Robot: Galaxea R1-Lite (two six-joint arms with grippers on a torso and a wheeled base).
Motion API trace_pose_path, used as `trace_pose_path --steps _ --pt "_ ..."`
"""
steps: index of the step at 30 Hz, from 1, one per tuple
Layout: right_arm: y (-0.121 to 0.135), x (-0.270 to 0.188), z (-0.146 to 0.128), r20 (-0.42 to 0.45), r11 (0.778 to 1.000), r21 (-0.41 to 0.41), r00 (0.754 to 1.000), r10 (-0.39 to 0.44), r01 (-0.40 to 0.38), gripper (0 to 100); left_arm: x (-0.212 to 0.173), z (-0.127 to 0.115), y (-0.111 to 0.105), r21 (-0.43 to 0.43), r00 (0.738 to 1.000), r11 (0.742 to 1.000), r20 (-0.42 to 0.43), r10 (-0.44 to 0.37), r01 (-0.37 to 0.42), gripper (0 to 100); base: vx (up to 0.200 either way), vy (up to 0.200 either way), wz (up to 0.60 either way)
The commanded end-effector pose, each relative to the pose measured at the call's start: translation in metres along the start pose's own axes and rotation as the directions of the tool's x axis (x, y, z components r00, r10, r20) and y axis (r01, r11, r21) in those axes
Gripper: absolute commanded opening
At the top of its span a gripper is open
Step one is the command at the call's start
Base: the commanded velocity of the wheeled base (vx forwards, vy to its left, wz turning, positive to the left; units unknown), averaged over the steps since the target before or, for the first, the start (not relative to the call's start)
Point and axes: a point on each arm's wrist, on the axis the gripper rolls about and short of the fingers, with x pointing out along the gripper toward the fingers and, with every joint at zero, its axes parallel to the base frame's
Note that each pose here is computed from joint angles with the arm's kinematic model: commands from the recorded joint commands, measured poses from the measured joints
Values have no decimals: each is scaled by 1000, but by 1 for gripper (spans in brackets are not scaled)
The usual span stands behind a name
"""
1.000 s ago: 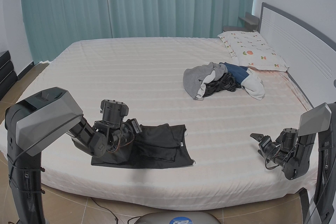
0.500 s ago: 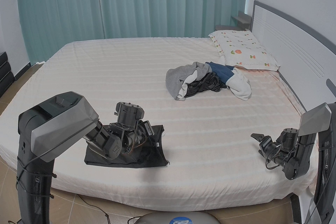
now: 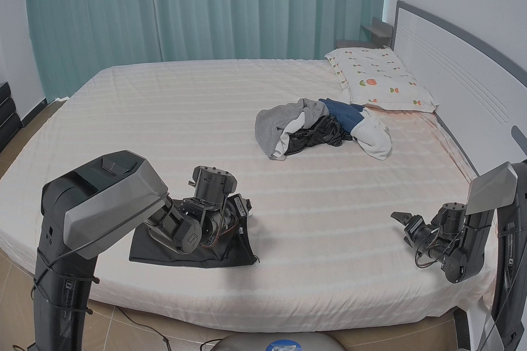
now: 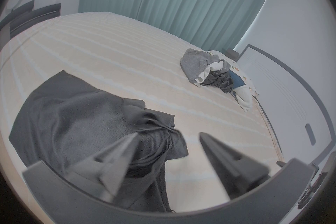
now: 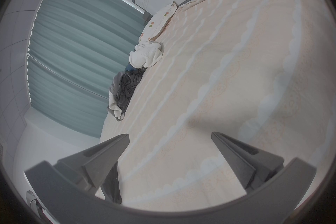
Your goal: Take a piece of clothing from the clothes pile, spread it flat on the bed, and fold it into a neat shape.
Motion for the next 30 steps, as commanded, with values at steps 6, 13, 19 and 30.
trace_pose_path --steps 6,13,19,30 --pt "0 0 0 5 1000 -1 1000 7 -7 100 -11 6 -10 -53 999 998 19 -31 32 100 0 0 0" --pt "0 0 0 5 1000 -3 1000 7 -7 100 -29 17 13 -149 1000 989 14 15 -13 100 0 0 0" --pt "0 0 0 5 1000 -3 1000 7 -7 100 -43 16 50 -327 998 943 -23 57 -61 100 0 0 0" --pt "0 1 -1 2 1000 -5 1000 5 -5 100 -55 22 108 -463 996 885 -92 13 -54 100 0 18 0"
